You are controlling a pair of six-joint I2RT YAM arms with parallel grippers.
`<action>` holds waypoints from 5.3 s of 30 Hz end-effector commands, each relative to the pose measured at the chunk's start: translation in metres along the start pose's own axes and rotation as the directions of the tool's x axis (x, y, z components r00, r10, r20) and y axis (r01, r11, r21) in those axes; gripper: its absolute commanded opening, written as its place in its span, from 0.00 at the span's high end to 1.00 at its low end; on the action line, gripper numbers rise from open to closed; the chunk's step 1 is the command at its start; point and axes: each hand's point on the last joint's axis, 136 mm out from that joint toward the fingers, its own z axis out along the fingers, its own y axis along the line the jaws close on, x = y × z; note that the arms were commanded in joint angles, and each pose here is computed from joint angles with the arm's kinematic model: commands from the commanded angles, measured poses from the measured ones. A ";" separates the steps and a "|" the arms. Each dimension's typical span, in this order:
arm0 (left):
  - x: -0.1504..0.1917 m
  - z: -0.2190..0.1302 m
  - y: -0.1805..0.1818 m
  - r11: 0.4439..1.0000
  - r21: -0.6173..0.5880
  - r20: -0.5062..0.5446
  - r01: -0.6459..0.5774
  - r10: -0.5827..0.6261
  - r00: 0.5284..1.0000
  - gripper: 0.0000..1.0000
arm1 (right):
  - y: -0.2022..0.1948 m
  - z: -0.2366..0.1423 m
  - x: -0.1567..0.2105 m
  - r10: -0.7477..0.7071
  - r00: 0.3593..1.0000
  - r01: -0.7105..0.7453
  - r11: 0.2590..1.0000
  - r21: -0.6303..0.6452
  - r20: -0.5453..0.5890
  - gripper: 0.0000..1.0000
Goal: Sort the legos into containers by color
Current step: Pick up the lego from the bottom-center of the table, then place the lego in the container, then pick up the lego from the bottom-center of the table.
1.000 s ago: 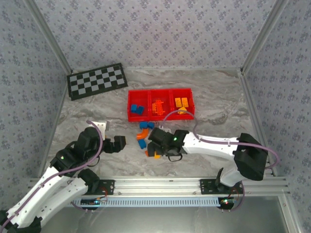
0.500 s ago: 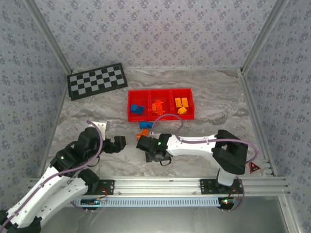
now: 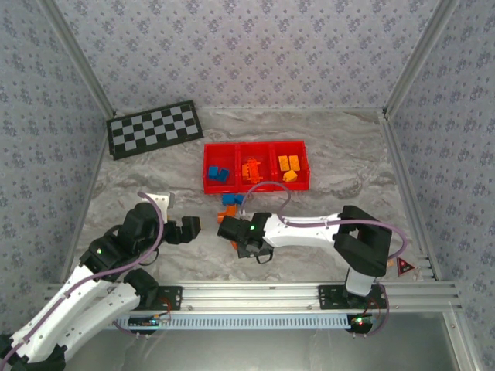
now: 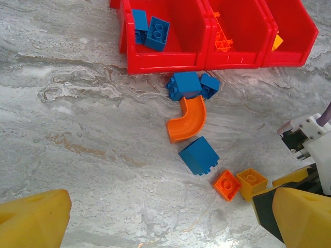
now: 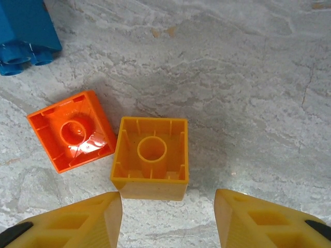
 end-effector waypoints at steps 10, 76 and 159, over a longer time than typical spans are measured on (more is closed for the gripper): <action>-0.003 -0.002 -0.004 1.000 0.018 0.012 -0.003 0.002 1.000 0.00 | 0.008 0.009 -0.012 -0.019 1.000 0.019 1.000 0.008 0.008 0.49; -0.002 0.001 0.000 1.000 -0.012 0.000 -0.007 0.007 1.000 0.00 | -0.173 0.010 -0.299 0.088 0.983 -0.091 0.996 0.015 0.162 0.58; -0.013 -0.028 0.017 0.997 -0.046 0.141 0.054 -0.047 0.989 0.00 | 0.076 0.024 -0.070 -0.218 0.976 0.212 0.969 -0.130 -0.027 0.46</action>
